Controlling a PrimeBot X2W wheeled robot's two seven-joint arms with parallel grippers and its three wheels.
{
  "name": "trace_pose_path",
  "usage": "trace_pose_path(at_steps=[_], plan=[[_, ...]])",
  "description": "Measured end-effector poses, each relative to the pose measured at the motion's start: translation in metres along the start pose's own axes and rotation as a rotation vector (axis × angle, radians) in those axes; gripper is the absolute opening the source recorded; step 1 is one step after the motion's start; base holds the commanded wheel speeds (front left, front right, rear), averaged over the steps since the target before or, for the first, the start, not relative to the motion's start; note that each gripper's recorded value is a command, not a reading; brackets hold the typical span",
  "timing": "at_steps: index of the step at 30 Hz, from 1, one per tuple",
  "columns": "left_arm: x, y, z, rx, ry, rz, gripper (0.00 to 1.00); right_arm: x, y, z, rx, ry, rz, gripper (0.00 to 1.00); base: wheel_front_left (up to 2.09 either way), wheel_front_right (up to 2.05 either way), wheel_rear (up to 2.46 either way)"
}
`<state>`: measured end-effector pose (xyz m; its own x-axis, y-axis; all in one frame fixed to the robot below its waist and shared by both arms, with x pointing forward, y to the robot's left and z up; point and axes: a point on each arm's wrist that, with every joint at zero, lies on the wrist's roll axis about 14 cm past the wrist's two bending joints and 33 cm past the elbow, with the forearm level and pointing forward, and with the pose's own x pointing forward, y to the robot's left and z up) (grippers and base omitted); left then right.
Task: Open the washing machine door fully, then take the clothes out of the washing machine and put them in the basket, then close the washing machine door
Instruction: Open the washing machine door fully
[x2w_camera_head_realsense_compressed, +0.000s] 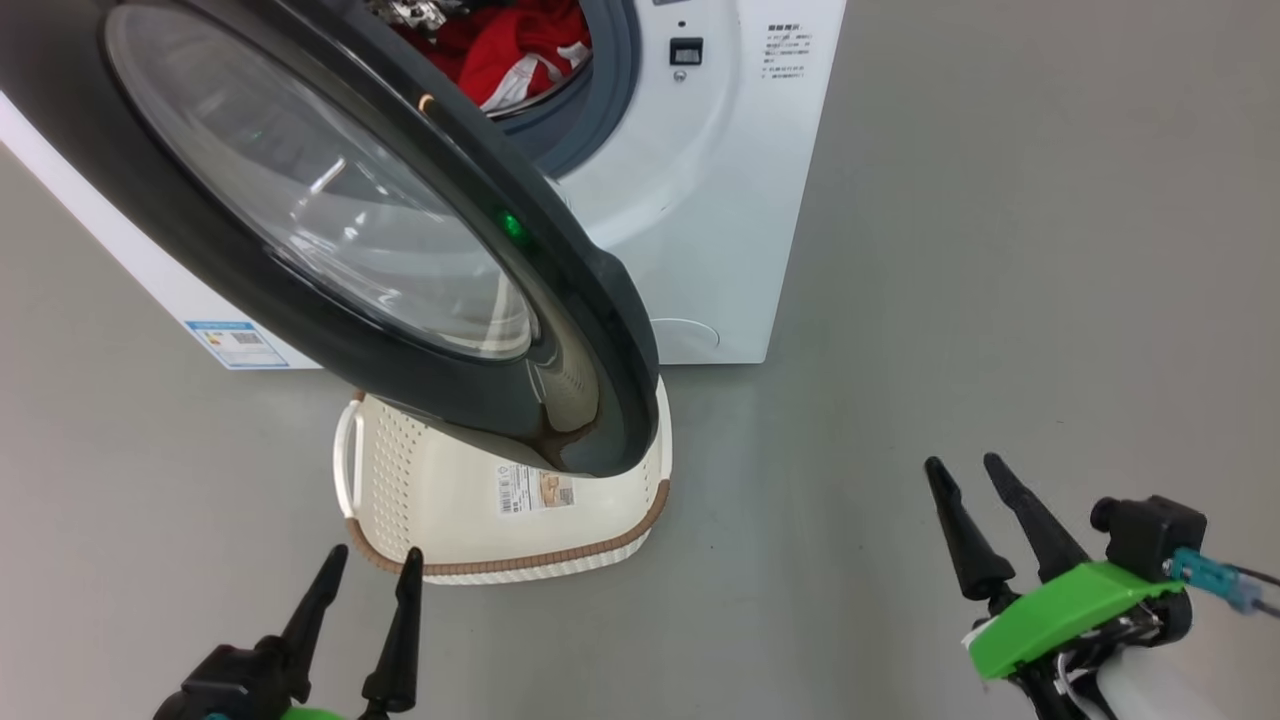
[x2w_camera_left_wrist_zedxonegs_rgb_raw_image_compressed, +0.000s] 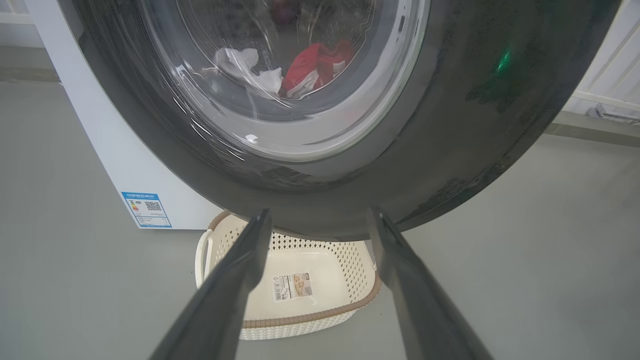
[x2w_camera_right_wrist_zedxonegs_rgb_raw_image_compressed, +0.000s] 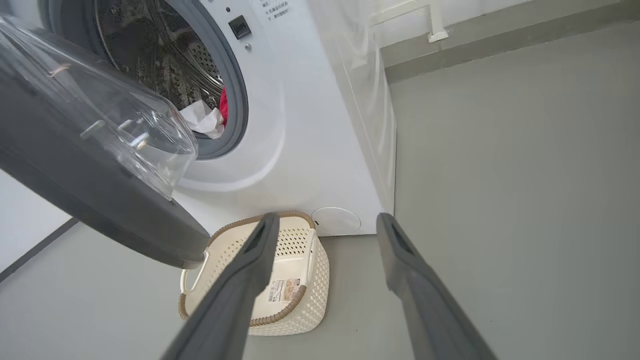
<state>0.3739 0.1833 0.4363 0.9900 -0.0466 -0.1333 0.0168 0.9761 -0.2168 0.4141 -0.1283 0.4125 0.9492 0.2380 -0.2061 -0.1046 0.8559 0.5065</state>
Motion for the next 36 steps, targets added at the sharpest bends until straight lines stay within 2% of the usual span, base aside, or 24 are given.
trace_pose_path(at_steps=[4, 13, 19, 36], plan=[[0.001, 0.003, 0.003, 0.000, -0.008, 0.008, 1.00, -0.008, 0.006, 0.005, -0.104, -0.041, 0.011, 1.00, 0.00, 0.00, 0.00], [0.001, 0.007, 0.015, 0.006, -0.048, 0.025, 1.00, -0.019, 0.008, 0.029, -0.206, -0.151, -0.029, 1.00, 0.00, 0.00, 0.00], [0.000, 0.008, 0.016, 0.004, -0.053, 0.029, 1.00, -0.030, -0.003, 0.009, -0.202, -0.098, -0.073, 1.00, 0.00, 0.00, 0.00], [-0.002, 0.006, 0.018, 0.001, -0.058, 0.025, 1.00, -0.029, 0.000, 0.012, -0.201, -0.111, -0.066, 1.00, 0.00, 0.00, 0.00]])
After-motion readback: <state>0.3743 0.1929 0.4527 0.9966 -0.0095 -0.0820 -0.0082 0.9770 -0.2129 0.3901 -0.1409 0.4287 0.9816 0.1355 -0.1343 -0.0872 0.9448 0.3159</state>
